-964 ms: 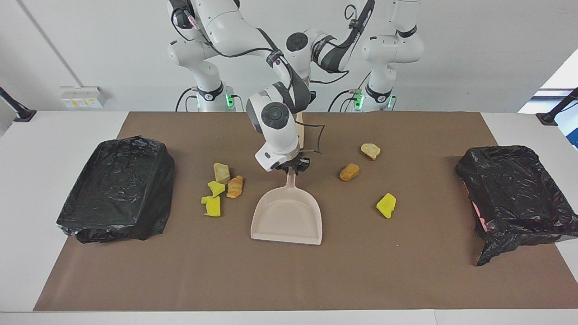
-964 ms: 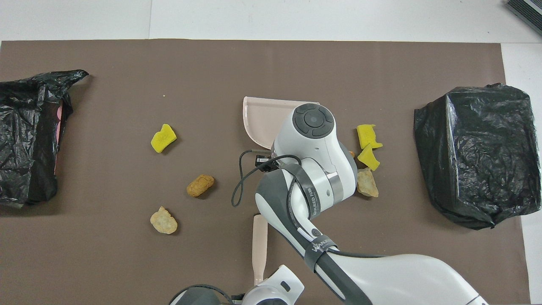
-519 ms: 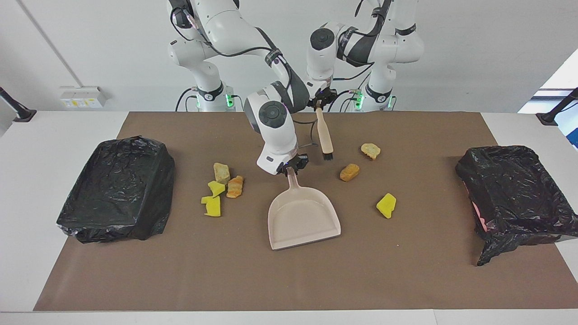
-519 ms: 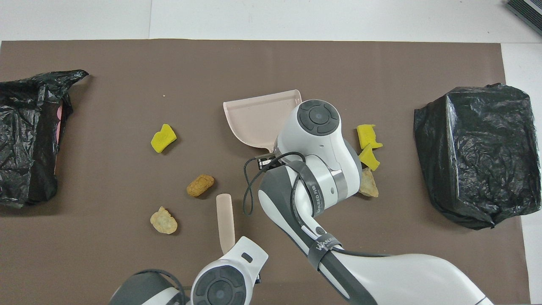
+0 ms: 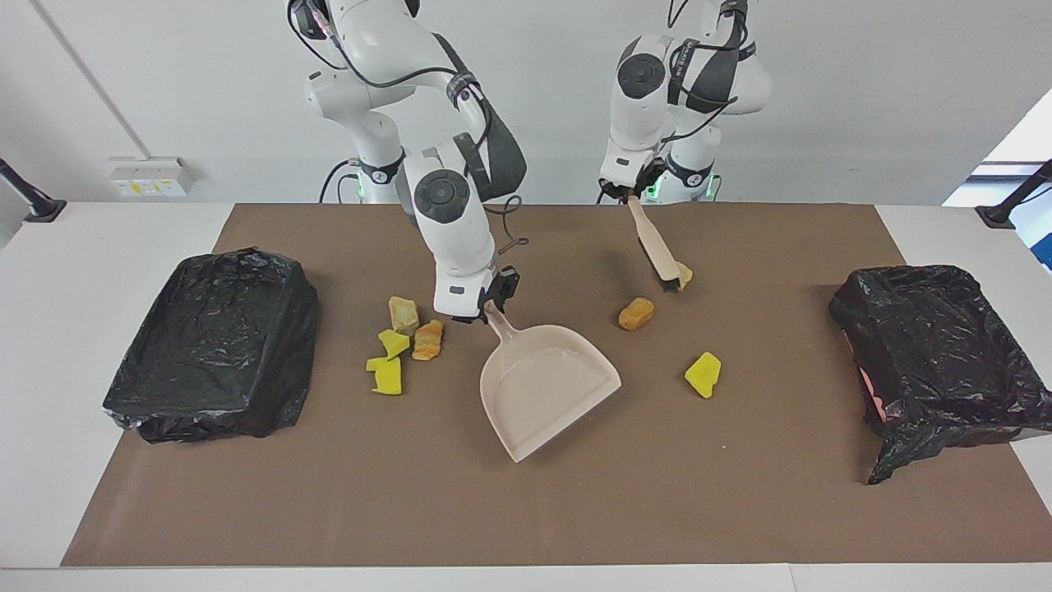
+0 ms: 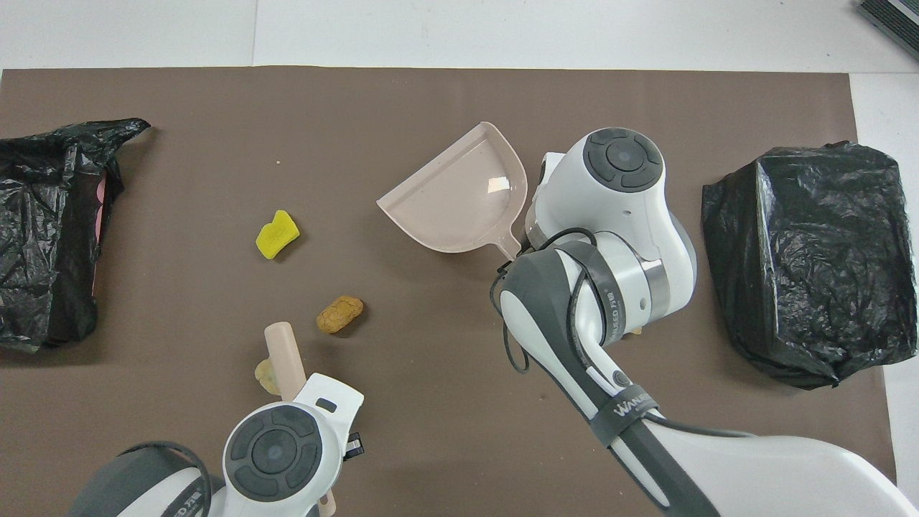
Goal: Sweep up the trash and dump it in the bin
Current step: 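Place the dustpan near the chunks while the left gripper brings the brush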
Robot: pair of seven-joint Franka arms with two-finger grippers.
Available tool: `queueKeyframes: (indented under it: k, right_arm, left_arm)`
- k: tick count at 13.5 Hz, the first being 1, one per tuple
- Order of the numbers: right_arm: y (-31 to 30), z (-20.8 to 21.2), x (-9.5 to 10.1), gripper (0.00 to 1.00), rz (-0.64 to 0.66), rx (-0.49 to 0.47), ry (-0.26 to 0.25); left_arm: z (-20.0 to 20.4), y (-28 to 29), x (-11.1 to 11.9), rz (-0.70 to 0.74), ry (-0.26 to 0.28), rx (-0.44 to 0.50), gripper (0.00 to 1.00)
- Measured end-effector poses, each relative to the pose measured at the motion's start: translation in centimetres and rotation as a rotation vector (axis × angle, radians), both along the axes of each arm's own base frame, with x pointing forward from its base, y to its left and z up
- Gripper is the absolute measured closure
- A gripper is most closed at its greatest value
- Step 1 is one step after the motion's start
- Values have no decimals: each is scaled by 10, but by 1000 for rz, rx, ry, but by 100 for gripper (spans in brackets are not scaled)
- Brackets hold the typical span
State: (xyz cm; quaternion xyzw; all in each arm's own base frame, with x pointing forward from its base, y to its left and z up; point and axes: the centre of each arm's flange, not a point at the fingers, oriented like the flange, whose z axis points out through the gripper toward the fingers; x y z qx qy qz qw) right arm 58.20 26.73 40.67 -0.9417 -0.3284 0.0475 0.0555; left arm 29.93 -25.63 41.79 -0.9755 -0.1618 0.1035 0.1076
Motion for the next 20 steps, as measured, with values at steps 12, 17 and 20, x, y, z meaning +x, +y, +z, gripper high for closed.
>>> queueKeyframes:
  k: [12,17,20]
  right_arm:
    - [4,-28,-65,67,519,-84,20]
    - [13,-34,-82,67,573,-136,9]
    - [23,-39,-90,67,595,-139,18]
  left_arm:
    - [-50,75,14,307,24,17,74]
    - [-59,53,39,238,48,-121,74]
    - [-62,38,63,167,24,-191,74]
